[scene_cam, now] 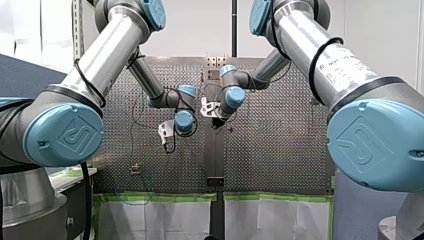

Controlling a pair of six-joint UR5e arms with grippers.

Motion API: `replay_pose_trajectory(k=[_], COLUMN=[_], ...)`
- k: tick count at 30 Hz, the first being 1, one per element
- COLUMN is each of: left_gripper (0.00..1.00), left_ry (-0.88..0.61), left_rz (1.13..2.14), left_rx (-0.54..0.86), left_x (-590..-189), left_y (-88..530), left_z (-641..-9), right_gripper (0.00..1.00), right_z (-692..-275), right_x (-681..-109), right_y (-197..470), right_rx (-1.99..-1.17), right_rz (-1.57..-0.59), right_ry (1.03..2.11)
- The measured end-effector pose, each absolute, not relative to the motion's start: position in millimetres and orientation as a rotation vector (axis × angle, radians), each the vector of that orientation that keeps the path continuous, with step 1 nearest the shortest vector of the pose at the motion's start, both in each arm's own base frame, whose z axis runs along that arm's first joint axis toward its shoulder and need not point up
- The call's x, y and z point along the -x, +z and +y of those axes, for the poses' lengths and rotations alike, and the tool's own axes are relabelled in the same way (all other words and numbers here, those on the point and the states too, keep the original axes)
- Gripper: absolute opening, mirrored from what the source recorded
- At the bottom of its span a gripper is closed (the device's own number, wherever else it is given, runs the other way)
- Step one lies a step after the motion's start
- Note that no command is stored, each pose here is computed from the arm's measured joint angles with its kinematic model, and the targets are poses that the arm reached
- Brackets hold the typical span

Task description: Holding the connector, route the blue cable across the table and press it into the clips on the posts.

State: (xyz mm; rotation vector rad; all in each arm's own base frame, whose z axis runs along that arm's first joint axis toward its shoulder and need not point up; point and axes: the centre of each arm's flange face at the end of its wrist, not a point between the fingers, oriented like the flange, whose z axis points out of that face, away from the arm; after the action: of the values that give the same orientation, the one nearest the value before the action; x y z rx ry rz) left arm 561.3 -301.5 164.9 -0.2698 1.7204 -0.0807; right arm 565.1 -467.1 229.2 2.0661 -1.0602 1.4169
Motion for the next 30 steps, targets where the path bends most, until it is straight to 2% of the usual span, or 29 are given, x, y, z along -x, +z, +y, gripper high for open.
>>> replay_pose_trajectory(k=[2,6,8,13,14,15,17,18,19,20,30], left_gripper=[0.20,0.14,0.07,0.04,0.10,0.10,0.32,0.32,0.51,0.62,0.62], left_ry=[-0.076,-0.063,-0.053,-0.023,-0.020,-0.017,-0.017,-0.019,-0.021,-0.021,-0.013], left_rz=[1.721,1.721,1.720,1.732,1.734,1.736,1.740,1.741,1.743,1.744,1.756], left_rx=[0.264,0.265,0.270,0.281,0.282,0.282,0.280,0.279,0.277,0.276,0.273], left_x=[-560.4,-558.7,-557.9,-554.3,-553.7,-553.2,-552.3,-551.9,-551.5,-551.0,-546.8], left_y=[165.1,165.0,165.0,164.0,164.1,164.2,163.9,163.8,163.7,163.7,168.1], left_z=[-303.0,-304.2,-304.0,-302.6,-302.6,-302.6,-303.2,-303.8,-304.4,-304.9,-306.2], right_gripper=[0.00,0.00,0.00,0.00,0.00,0.00,0.00,0.00,0.00,0.00,0.00], right_z=[-467.2,-467.6,-467.5,-467.4,-467.3,-467.3,-467.4,-467.2,-467.2,-467.1,-467.4], right_x=[-565.0,-564.5,-564.5,-564.4,-564.3,-564.0,-563.6,-563.6,-563.5,-563.5,-563.2], right_y=[229.2,229.2,229.2,229.2,229.2,229.1,229.1,229.1,229.1,229.1,229.0], right_rx=[-2.066,-2.066,-2.067,-2.068,-2.068,-2.069,-2.070,-2.071,-2.072,-2.072,-2.071], right_rz=[-1.061,-1.062,-1.062,-1.062,-1.063,-1.064,-1.065,-1.065,-1.066,-1.066,-1.067], right_ry=[1.416,1.415,1.415,1.414,1.413,1.411,1.409,1.408,1.408,1.408,1.406])
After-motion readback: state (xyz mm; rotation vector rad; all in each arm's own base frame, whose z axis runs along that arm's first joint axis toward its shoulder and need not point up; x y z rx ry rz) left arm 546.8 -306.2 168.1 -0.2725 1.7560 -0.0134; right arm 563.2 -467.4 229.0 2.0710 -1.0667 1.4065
